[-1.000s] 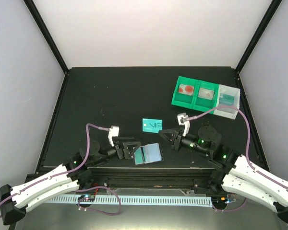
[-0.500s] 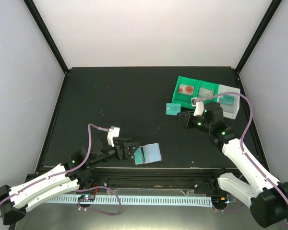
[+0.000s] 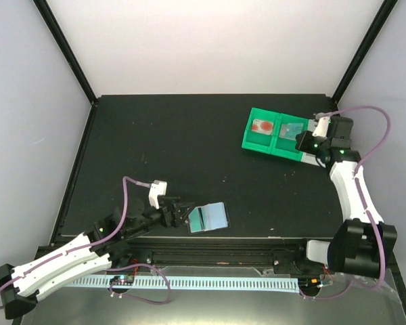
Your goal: Take the credit cards out of the card holder
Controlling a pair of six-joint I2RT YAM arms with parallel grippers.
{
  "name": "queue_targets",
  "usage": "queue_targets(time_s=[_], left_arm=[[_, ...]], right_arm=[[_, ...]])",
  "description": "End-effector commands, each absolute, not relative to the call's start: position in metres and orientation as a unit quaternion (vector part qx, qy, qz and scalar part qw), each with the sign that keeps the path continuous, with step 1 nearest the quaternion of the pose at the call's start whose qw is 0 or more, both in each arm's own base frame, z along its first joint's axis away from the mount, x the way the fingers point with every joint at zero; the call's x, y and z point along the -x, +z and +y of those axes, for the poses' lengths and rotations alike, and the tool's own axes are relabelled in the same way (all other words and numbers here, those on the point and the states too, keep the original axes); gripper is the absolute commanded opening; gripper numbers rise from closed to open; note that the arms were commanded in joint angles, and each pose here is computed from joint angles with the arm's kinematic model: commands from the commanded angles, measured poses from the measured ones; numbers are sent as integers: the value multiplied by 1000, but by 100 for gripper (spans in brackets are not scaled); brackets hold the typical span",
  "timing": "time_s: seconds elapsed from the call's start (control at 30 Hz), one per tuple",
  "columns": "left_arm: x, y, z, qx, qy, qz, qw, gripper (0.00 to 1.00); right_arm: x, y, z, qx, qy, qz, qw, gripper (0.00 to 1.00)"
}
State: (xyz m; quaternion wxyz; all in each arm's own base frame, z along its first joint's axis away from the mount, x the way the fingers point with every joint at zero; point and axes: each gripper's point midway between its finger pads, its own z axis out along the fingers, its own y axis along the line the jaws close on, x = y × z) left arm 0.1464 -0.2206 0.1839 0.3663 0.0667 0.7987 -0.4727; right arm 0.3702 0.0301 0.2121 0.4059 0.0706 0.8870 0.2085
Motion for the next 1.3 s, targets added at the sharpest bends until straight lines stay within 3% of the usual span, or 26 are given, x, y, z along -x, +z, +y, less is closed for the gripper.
queue_targets(time_s=[0.0,0.6,1.27], left_arm=[[-153,183,-216,-53,-464,798,380,99],[-159,186,-220,-52,-457,801,383,99],[-164,174,-219,-40,-437,813,383,99]], right_arm=[[-380,201,-9,-100,185,896,391,1],[-400,161,-106,-177,80,928,317,1],[-449,123,-115,-150,117,948,254,1]])
